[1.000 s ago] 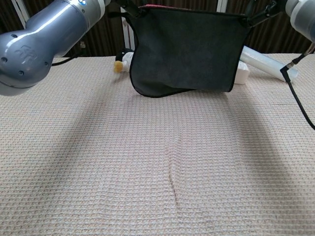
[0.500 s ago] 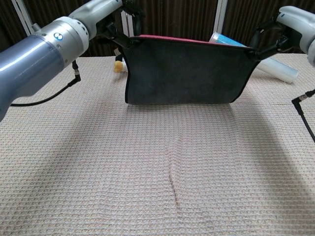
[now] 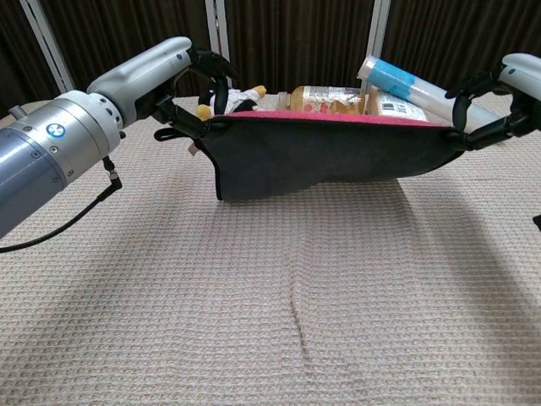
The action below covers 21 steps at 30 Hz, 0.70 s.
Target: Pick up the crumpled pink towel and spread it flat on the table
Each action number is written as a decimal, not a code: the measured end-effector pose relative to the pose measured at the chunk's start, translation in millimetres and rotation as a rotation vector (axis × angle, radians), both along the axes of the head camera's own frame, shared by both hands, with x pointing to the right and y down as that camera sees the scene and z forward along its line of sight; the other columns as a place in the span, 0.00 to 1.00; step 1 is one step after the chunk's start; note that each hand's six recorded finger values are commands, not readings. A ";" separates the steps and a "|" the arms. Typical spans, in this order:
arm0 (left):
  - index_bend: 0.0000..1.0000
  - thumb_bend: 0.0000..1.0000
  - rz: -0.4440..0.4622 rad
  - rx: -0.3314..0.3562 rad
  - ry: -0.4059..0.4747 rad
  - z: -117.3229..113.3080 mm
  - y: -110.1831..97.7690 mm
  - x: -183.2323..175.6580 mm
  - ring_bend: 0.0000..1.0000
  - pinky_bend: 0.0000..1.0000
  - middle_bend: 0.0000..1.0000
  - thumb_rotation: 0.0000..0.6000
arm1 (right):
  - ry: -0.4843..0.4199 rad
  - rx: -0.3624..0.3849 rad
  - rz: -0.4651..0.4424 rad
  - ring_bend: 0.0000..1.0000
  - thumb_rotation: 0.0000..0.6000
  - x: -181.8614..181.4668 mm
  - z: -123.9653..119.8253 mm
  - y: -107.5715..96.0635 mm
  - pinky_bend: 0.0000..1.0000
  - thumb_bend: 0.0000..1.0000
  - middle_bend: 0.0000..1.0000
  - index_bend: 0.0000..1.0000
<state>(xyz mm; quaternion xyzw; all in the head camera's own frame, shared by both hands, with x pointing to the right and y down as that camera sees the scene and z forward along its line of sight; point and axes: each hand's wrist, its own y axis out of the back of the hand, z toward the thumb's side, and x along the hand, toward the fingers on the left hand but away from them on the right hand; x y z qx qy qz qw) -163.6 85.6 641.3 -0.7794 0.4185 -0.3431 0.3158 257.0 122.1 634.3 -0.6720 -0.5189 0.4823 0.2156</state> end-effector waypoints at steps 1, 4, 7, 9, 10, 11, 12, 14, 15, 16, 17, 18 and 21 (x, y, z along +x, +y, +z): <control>0.65 0.57 0.004 0.000 -0.002 0.2 2.1 -1.0 0.00 0.00 0.19 1.00 | 0.001 -0.002 -0.003 0.00 1.00 0.3 0.1 2.4 0.00 0.59 0.22 0.74; 0.65 0.57 0.012 -0.002 0.001 -0.6 10.1 -5.6 0.00 0.00 0.19 1.00 | 0.008 -0.012 -0.009 0.00 1.00 2.3 2.3 11.3 0.00 0.59 0.22 0.74; 0.65 0.57 0.020 -0.003 0.002 -1.3 17.2 -9.8 0.00 0.00 0.19 1.00 | 0.016 -0.028 -0.010 0.00 1.00 5.6 6.2 21.3 0.00 0.59 0.22 0.74; 0.65 0.57 0.028 -0.004 -0.001 -1.2 22.5 -12.3 0.00 0.00 0.19 1.00 | 0.021 -0.036 -0.009 0.00 1.00 8.0 8.7 27.5 0.00 0.59 0.22 0.74; 0.65 0.57 0.031 -0.005 -0.001 -1.2 25.0 -13.2 0.00 0.00 0.19 1.00 | 0.023 -0.040 -0.009 0.00 1.00 9.1 10.1 30.5 0.00 0.59 0.22 0.74; 0.65 0.57 0.034 -0.008 0.000 -0.9 28.2 -14.1 0.00 0.00 0.19 1.00 | 0.025 -0.044 -0.008 0.00 1.00 10.5 11.9 33.4 0.00 0.59 0.22 0.74; 0.65 0.57 0.037 -0.011 0.000 -0.5 30.6 -14.8 0.00 0.00 0.19 1.00 | 0.027 -0.051 -0.007 0.00 1.00 12.5 14.7 37.7 0.00 0.59 0.22 0.74; 0.65 0.57 0.043 -0.018 0.002 0.8 36.6 -15.4 0.00 0.00 0.19 1.00 | 0.029 -0.062 -0.005 0.00 1.00 15.3 19.1 44.8 0.00 0.59 0.22 0.74; 0.65 0.57 0.046 -0.022 0.003 1.6 39.4 -15.5 0.00 0.00 0.19 1.00 | 0.030 -0.069 -0.005 0.00 1.00 16.4 21.9 49.5 0.00 0.59 0.22 0.74; 0.65 0.57 0.050 -0.026 0.003 2.4 42.3 -15.4 0.00 0.00 0.19 1.00 | 0.030 -0.073 -0.007 0.00 1.00 16.8 23.6 52.7 0.00 0.59 0.22 0.74; 0.65 0.57 0.056 -0.029 0.003 3.2 45.6 -15.0 0.00 0.00 0.19 1.00 | 0.029 -0.077 -0.008 0.00 1.00 16.8 25.0 55.2 0.00 0.59 0.22 0.74; 0.65 0.57 0.061 -0.031 0.003 3.5 47.8 -14.7 0.00 0.00 0.19 1.00 | 0.026 -0.079 -0.010 0.00 1.00 16.3 26.0 58.1 0.00 0.59 0.22 0.74; 0.65 0.57 0.076 -0.031 0.003 3.4 54.6 -14.7 0.00 0.00 0.19 1.00 | 0.022 -0.081 -0.020 0.00 1.00 14.1 27.6 64.9 0.00 0.59 0.22 0.74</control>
